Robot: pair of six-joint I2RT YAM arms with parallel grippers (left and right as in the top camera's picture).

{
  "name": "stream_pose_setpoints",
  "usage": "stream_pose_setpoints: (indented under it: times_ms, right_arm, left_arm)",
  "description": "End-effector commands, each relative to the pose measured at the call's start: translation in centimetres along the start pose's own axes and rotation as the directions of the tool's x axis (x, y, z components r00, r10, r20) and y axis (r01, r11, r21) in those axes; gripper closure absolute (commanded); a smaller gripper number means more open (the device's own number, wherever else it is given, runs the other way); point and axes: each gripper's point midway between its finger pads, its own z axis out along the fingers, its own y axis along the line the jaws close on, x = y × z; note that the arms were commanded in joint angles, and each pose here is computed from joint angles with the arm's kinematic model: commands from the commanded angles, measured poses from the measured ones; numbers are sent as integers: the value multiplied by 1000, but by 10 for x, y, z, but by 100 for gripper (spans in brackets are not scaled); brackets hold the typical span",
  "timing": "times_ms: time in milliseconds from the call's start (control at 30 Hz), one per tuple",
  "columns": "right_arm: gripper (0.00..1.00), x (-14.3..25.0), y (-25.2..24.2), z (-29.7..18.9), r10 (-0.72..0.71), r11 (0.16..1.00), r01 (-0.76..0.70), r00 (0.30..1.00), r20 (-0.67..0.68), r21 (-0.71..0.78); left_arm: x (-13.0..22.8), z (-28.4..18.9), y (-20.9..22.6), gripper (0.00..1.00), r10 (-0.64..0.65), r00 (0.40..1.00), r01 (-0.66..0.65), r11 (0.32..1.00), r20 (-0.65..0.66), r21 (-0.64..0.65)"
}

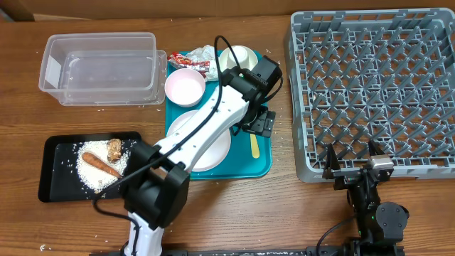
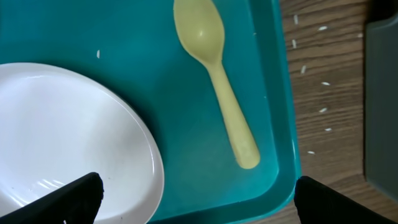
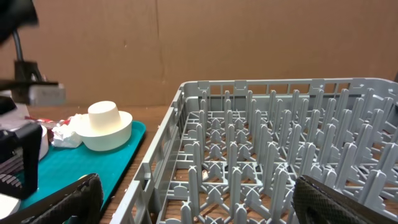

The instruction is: Sort waste into correct bins and load items into the dishwasher

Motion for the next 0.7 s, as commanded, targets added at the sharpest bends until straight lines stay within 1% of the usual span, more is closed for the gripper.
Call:
stream_pose_setpoints:
  times_ms: [0, 133, 267, 400, 433, 500, 600, 633, 667]
  right_arm:
    - [0, 2, -4, 0, 6, 1000, -7, 1000, 4, 17]
    - [0, 2, -4, 0, 6, 1000, -7, 1000, 4, 17]
    - [0, 2, -4, 0, 6, 1000, -7, 1000, 4, 17]
    - [0, 2, -4, 0, 6, 1000, -7, 1000, 4, 17]
    - [0, 2, -4, 0, 6, 1000, -7, 1000, 4, 17]
    - [0, 2, -4, 0, 6, 1000, -7, 1000, 4, 17]
    - [0, 2, -4, 0, 6, 1000, -7, 1000, 4, 17]
    - [0, 2, -4, 0, 6, 1000, -7, 1000, 4, 17]
    - [0, 2, -4, 0, 6, 1000, -7, 1000, 4, 17]
  left_arm:
    - [-15, -10, 13, 0, -78, 996, 78, 997, 43, -2]
    - [-38, -38, 32, 0, -131, 983, 131, 991, 127, 8]
    - [-56, -63, 53, 0, -212, 954, 206, 977, 211, 50]
    - [-74, -71, 73, 0, -262, 926, 251, 965, 273, 76]
    - [-75, -71, 76, 0, -266, 925, 256, 964, 272, 73]
    - [-80, -72, 87, 0, -236, 926, 234, 971, 296, 42]
    - [-104, -80, 111, 0, -208, 895, 226, 974, 395, 3]
    - [-118, -85, 124, 0, -230, 869, 240, 970, 438, 34]
    - [-123, -87, 126, 0, -251, 862, 239, 967, 440, 83]
